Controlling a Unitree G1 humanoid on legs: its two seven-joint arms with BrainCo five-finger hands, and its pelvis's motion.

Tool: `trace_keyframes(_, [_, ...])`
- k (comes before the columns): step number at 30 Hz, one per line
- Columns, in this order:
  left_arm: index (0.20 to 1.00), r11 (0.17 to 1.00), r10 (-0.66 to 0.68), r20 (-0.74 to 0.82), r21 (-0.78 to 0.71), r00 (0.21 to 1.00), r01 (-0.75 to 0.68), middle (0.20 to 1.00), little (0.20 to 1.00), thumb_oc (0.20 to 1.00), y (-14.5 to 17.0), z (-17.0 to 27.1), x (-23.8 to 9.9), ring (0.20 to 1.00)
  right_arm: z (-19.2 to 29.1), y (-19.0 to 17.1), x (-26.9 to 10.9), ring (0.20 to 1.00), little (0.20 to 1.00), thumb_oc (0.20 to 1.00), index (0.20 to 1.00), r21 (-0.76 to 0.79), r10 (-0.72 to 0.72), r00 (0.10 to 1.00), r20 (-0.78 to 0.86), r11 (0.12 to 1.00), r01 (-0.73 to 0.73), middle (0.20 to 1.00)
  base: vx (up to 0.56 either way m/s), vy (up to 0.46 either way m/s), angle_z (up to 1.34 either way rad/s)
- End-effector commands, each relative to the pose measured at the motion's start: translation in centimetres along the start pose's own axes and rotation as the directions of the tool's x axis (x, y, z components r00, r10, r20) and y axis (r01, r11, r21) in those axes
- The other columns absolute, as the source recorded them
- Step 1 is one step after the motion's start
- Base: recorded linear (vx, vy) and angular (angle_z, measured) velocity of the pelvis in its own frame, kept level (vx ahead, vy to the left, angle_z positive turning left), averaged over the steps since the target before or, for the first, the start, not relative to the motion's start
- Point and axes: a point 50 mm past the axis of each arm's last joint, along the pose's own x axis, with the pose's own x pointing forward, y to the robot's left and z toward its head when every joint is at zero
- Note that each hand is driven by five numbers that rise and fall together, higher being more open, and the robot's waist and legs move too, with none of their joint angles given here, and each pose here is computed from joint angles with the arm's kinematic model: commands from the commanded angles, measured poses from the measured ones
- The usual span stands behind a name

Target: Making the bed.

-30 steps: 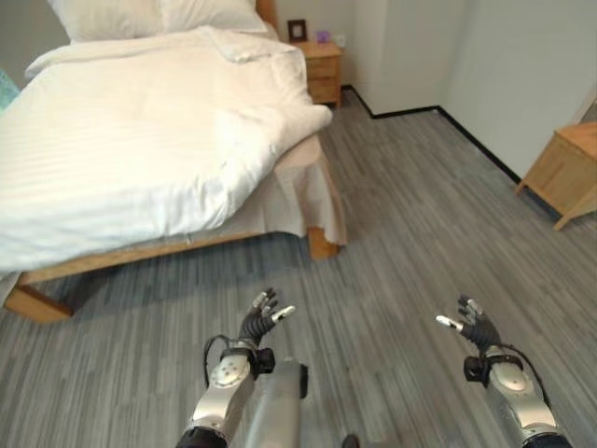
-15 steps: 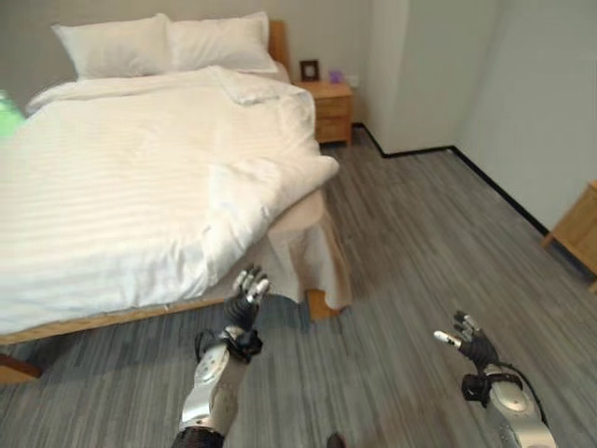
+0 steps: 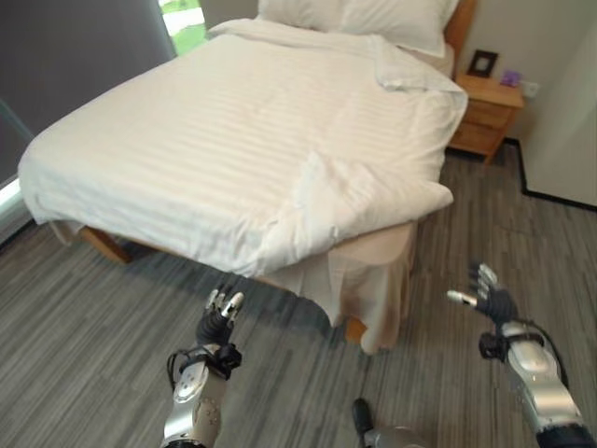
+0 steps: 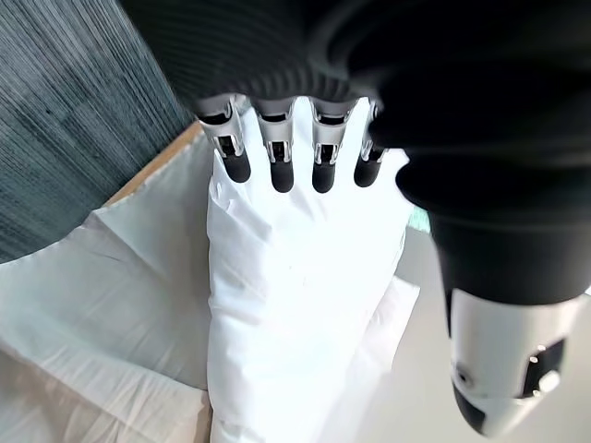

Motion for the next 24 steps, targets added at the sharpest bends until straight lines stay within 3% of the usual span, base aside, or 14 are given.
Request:
trace_keyframes(1, [1.0, 0.999, -0.041, 0.191, 0.029, 0.981, 0.037, 1.0, 1.0, 1.0, 0.0, 4.0, 0.4, 1.0, 4.6, -0.5, 0.0, 1.0, 1.0, 1.0, 1.0, -0.182, 0.117, 0.972, 0.206, 0.98, -0.08, 1.0, 0.23, -0.332, 0.15])
trace_keyframes(4, [1.0, 0.998, -0.059, 0.192, 0.015, 0.98, 0.057, 1.0, 1.0, 1.0, -0.2, 3.9, 0.4, 1.0, 6.6, -1.5, 0.4, 1.0, 1.0, 1.0, 1.0, -0.306, 0.161, 0.954, 0.252, 0.949, -0.079, 1.0, 0.06, -0.134, 0.28])
trace_keyframes(6, [1.0, 0.993, -0.113, 0.195, -0.004, 0.974, 0.116, 1.0, 1.0, 1.0, -1.5, 4.2, 0.9, 1.0, 9.2, -2.1, 1.5, 1.0, 1.0, 1.0, 1.0, -0.497, 0.222, 0.932, 0.287, 0.866, -0.053, 1.0, 0.04, -0.196, 0.47])
trace_keyframes(10, [1.0, 0.987, -0.161, 0.127, 0.016, 0.979, 0.16, 1.0, 1.0, 1.0, -2.2, 2.9, 1.1, 1.0, 10.9, -3.4, 2.3, 1.0, 1.0, 1.0, 1.0, -0.709, 0.254, 0.934, 0.252, 0.706, 0.0, 1.0, 0.1, -0.027, 0.48])
trace_keyframes(20, [1.0, 0.977, -0.179, 0.07, 0.128, 0.981, 0.169, 1.0, 1.0, 1.0, -1.0, 3.0, 0.3, 1.0, 11.8, -0.9, 4.9, 1.0, 1.0, 1.0, 1.0, -0.794, 0.349, 0.916, 0.196, 0.605, -0.061, 1.0, 0.12, 0.08, 0.07])
trace_keyframes(24, [1.0, 0.973, -0.183, 0.051, 0.153, 0.982, 0.173, 1.0, 1.0, 1.0, -0.6, 3.1, 0.2, 1.0, 11.5, 0.3, 6.9, 1.0, 1.0, 1.0, 1.0, -0.854, 0.372, 0.921, 0.117, 0.511, -0.098, 1.0, 0.06, 0.075, -0.07])
